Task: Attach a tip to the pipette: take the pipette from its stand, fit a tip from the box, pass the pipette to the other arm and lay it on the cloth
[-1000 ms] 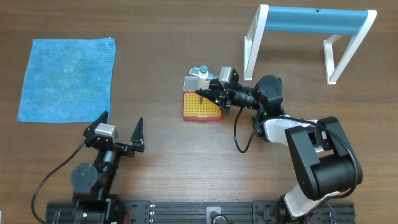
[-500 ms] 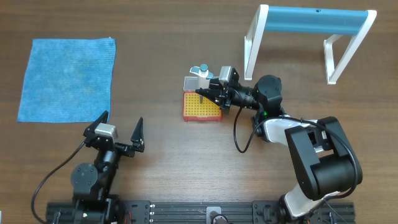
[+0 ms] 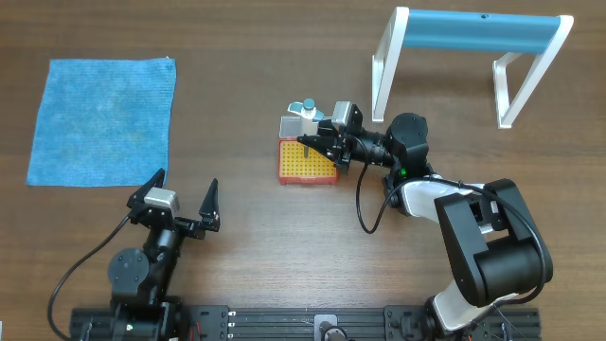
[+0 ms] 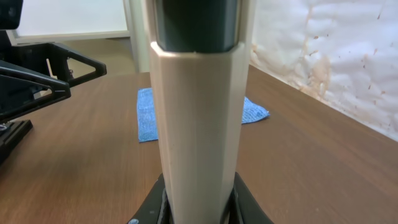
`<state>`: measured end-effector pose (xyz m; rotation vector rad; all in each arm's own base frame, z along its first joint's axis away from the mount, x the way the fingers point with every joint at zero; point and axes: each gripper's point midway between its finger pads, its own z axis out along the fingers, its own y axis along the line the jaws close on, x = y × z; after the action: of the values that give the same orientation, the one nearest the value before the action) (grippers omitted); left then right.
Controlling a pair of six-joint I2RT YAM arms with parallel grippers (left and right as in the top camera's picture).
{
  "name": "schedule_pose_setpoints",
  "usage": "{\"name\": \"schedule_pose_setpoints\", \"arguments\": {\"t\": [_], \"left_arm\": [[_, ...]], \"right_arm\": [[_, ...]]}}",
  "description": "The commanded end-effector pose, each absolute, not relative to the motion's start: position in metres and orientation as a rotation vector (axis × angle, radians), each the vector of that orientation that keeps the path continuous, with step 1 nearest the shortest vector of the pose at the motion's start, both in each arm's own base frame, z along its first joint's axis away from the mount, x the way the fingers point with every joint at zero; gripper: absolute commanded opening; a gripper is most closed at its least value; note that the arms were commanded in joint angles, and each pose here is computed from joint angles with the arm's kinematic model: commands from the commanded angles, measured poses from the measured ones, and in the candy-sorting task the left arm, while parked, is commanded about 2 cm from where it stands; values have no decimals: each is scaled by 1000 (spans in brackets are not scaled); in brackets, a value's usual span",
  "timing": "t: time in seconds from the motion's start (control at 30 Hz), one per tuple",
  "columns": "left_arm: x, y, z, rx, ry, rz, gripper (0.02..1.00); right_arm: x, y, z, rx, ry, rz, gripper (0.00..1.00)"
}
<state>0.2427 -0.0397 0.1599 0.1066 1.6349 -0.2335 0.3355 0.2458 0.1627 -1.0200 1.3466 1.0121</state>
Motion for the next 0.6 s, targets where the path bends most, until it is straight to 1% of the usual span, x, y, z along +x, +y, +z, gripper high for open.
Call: {"name": "schedule_pose_setpoints", "arguments": {"t": [0.03, 0.2, 0.33, 0.47, 0.53, 0.6], "left_arm": [[242, -41, 159, 113, 1636, -232, 996], [242, -41, 159, 114, 1636, -232, 998], [242, -41, 159, 114, 1636, -231, 998], [242, -41, 159, 113, 1636, -232, 996], [242, -41, 159, 114, 1636, -231, 996], [242, -41, 159, 114, 1636, -232, 998]], "right_arm": [[333, 246, 168, -1033, 1308, 996, 77], [331, 244, 192, -1027, 1263, 1011, 77], [327, 237, 222, -1029, 1205, 1000, 77], [321, 227, 260, -1034, 1152, 1027, 77], [316, 221, 290, -1049, 1114, 1057, 75], [313, 217, 312, -1067, 1090, 1077, 80]]}}
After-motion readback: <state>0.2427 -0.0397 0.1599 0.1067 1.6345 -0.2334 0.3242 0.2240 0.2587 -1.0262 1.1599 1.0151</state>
